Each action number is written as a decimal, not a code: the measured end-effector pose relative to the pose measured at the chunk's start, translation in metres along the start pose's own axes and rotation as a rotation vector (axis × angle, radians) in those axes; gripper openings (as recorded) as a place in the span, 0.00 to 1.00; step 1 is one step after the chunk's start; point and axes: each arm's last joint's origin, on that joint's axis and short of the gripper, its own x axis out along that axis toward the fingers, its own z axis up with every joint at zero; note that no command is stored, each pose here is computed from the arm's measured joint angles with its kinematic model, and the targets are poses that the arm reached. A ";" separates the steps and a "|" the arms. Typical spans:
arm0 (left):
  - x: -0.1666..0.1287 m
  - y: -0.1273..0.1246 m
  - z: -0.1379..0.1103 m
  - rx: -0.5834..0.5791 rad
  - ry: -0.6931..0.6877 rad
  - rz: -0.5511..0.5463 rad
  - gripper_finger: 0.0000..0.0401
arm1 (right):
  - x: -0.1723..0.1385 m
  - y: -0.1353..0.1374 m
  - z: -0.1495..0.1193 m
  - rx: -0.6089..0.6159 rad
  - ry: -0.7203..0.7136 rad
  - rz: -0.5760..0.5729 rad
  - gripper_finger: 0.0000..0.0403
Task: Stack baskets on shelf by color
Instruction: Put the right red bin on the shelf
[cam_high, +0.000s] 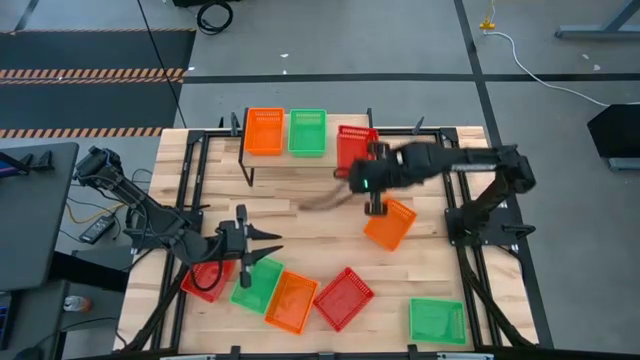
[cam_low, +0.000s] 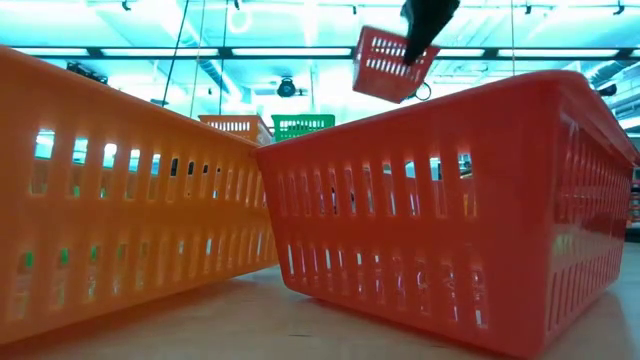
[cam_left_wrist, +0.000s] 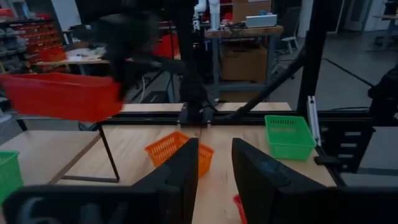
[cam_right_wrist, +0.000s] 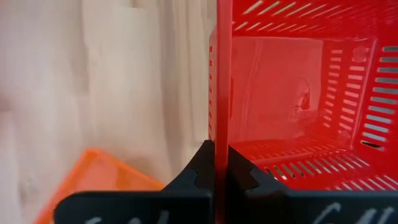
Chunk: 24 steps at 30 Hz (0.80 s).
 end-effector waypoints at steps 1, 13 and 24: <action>0.000 0.000 -0.001 -0.007 0.005 -0.001 0.26 | 0.004 -0.011 -0.001 0.000 0.009 0.009 0.02; 0.003 0.004 0.001 -0.014 -0.005 0.020 0.26 | 0.033 -0.082 0.004 0.023 -0.104 0.050 0.02; 0.006 0.007 0.001 -0.019 -0.004 0.039 0.26 | 0.067 -0.092 0.005 0.070 0.013 0.038 0.02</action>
